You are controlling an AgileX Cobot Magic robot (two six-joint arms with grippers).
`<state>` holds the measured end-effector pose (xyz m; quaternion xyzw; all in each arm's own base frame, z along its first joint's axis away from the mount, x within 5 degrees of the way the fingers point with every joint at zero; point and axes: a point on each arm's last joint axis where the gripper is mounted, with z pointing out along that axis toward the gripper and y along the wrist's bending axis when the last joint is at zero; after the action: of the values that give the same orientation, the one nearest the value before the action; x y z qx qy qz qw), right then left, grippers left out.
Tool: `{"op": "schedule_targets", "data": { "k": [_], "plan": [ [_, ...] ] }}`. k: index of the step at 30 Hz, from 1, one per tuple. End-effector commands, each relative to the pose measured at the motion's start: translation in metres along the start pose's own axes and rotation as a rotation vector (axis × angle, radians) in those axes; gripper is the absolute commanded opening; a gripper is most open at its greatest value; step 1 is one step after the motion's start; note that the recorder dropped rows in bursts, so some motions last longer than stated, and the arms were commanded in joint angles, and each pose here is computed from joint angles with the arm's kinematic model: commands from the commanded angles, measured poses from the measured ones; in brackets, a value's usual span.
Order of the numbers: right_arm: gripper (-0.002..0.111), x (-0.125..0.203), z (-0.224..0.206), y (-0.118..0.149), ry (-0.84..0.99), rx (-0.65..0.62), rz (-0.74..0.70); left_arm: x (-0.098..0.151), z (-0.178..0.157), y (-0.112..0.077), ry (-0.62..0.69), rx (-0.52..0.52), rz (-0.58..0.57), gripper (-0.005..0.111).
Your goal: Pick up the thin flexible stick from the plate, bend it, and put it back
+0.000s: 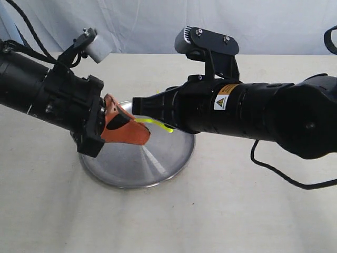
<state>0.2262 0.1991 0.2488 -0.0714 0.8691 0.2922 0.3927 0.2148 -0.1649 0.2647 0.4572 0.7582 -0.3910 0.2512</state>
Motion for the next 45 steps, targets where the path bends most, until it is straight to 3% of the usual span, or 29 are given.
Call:
{"op": "schedule_targets", "data": {
  "k": [1,24,37,45],
  "plan": [
    [0.000,0.003,-0.001,0.004,0.017,-0.011,-0.007,-0.007,-0.002,0.011,-0.051,-0.122,-0.067,0.000],
    [0.000,0.009,-0.002,0.002,0.080,0.006,-0.057,-0.003,-0.004,0.021,-0.025,-0.244,-0.153,0.000],
    [0.000,0.014,-0.010,0.002,0.158,0.012,-0.226,-0.003,-0.005,0.025,-0.023,-0.279,-0.160,0.000],
    [0.000,0.019,-0.013,0.003,0.218,-0.002,-0.402,-0.003,-0.006,0.026,-0.037,-0.292,-0.182,0.000]
  ]
}}
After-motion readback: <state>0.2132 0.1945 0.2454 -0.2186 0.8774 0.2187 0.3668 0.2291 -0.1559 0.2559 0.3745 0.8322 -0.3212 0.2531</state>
